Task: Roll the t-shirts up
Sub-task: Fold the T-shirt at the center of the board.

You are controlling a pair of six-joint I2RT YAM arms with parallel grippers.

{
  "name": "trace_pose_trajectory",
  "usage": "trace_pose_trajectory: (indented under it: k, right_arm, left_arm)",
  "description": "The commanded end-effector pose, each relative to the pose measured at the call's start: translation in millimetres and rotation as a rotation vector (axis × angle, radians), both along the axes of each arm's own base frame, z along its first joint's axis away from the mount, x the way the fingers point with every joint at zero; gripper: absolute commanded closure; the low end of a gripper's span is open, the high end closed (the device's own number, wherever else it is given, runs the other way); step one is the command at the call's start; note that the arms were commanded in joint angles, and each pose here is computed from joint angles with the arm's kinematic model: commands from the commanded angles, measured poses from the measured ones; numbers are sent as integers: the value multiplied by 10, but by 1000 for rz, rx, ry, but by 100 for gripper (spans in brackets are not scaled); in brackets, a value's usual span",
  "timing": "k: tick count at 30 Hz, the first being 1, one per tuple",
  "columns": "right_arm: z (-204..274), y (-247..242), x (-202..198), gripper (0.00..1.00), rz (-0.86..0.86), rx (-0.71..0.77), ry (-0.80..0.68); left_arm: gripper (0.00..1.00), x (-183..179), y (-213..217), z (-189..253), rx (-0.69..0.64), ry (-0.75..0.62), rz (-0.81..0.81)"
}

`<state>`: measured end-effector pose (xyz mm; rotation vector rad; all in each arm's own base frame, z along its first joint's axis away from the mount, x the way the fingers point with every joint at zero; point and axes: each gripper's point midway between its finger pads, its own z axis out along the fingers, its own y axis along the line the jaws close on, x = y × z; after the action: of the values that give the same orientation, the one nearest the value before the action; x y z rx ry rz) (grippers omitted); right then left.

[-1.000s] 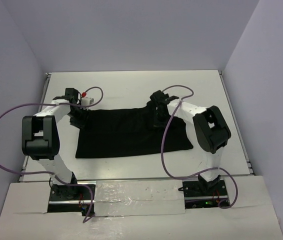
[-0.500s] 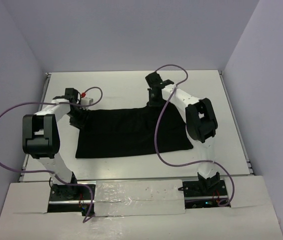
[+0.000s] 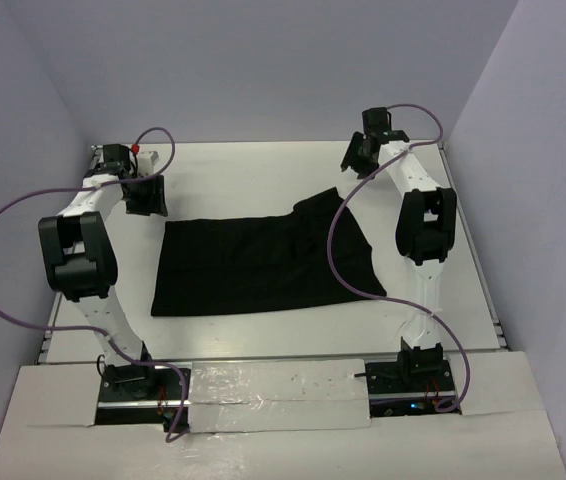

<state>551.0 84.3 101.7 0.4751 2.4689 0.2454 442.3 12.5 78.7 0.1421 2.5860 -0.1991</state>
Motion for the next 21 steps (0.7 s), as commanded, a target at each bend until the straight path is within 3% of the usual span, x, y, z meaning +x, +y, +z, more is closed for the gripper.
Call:
trace_pose_trajectory:
  k: [1, 9, 18, 19, 21]
  right_arm:
    - [-210, 307, 17, 41, 59, 93, 66]
    - [-717, 418, -26, 41, 49, 196, 159]
    - [-685, 527, -150, 47, 71, 246, 165]
    - [-614, 526, -137, 56, 74, 246, 143]
    - [-630, 493, -159, 69, 67, 235, 141]
  left_arm:
    - [38, 202, -143, -148, -95, 2, 11]
    - [37, 174, -327, -441, -199, 83, -4]
    - [47, 1, -402, -575, -237, 150, 3]
    - [49, -17, -404, -567, -239, 157, 5]
    - [62, -22, -437, -502, -256, 150, -5]
